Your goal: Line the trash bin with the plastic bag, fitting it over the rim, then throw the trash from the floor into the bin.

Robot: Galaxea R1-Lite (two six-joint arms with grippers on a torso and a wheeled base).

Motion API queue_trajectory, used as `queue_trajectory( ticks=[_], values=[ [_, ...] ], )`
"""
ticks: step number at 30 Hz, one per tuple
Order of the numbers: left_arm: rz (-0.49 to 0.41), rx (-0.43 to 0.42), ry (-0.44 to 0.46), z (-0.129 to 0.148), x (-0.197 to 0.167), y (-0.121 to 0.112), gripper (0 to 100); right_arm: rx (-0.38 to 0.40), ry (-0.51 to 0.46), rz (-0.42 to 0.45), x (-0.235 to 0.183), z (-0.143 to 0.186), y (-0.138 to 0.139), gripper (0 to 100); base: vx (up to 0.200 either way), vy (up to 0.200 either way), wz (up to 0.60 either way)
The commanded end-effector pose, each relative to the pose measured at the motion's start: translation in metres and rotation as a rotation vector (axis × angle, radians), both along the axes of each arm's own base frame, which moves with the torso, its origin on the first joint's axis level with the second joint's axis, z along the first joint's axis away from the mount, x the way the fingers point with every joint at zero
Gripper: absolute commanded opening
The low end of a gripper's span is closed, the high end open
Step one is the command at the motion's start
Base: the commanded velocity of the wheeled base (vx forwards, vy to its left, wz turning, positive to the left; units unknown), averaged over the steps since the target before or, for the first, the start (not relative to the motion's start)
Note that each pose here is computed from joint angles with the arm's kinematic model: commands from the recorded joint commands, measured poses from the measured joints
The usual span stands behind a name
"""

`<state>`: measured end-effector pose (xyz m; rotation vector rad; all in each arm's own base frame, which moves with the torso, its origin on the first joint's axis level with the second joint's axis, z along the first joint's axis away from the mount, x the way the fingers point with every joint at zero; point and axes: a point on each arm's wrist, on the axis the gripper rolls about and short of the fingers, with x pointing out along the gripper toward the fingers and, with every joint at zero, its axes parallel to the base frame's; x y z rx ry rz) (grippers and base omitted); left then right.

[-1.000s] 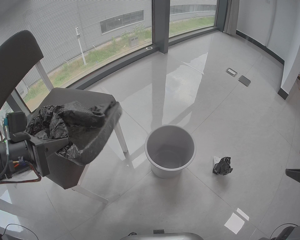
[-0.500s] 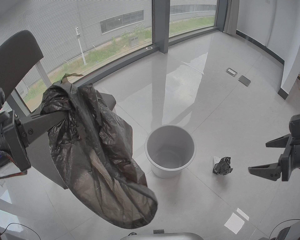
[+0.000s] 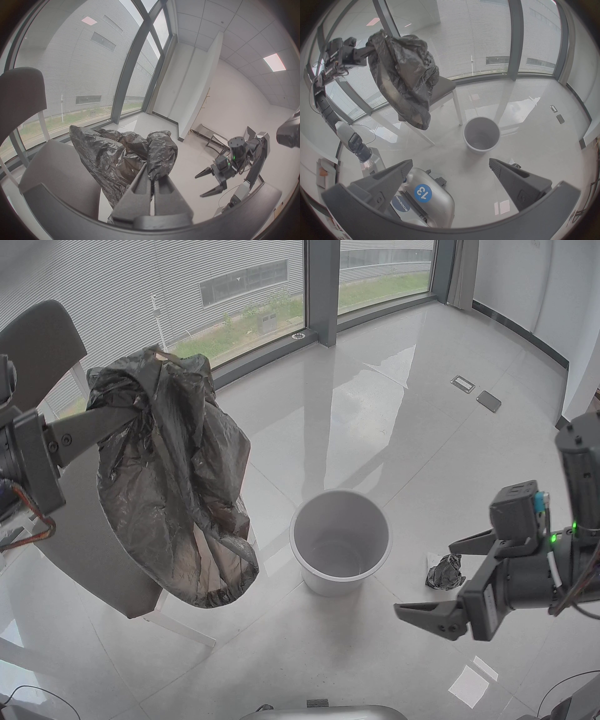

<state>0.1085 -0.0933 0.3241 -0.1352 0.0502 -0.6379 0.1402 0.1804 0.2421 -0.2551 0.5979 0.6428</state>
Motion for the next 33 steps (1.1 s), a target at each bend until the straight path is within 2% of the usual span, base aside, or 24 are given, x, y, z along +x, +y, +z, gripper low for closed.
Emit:
queue_trajectory(
  ticks=[1,13,21,27,31,33],
  values=[
    [0.021,-0.015,0.012,0.007,0.011,-0.009,0,-0.032,0.018,0.010,0.013,-0.017,0.025,100,0.000,0.000,0.00],
    [0.046,-0.066,-0.008,0.029,0.024,-0.020,0,-0.098,0.064,0.010,0.036,-0.049,0.056,100,0.000,0.000,0.00],
    [0.046,-0.079,-0.020,0.036,0.027,-0.022,0,-0.043,0.030,-0.036,0.078,-0.050,0.089,100,0.000,0.000,0.00],
    [0.036,-0.104,-0.012,0.041,0.027,-0.025,0,-0.039,0.035,-0.044,0.099,-0.062,0.115,100,0.000,0.000,0.00],
    [0.036,-0.104,-0.006,0.043,0.027,-0.025,0,0.012,0.043,-0.076,0.110,-0.062,0.129,100,0.000,0.000,0.00],
    [0.036,-0.102,-0.002,0.043,0.028,-0.026,0,0.057,0.034,-0.123,0.121,-0.060,0.142,100,0.000,0.000,0.00]
  ],
)
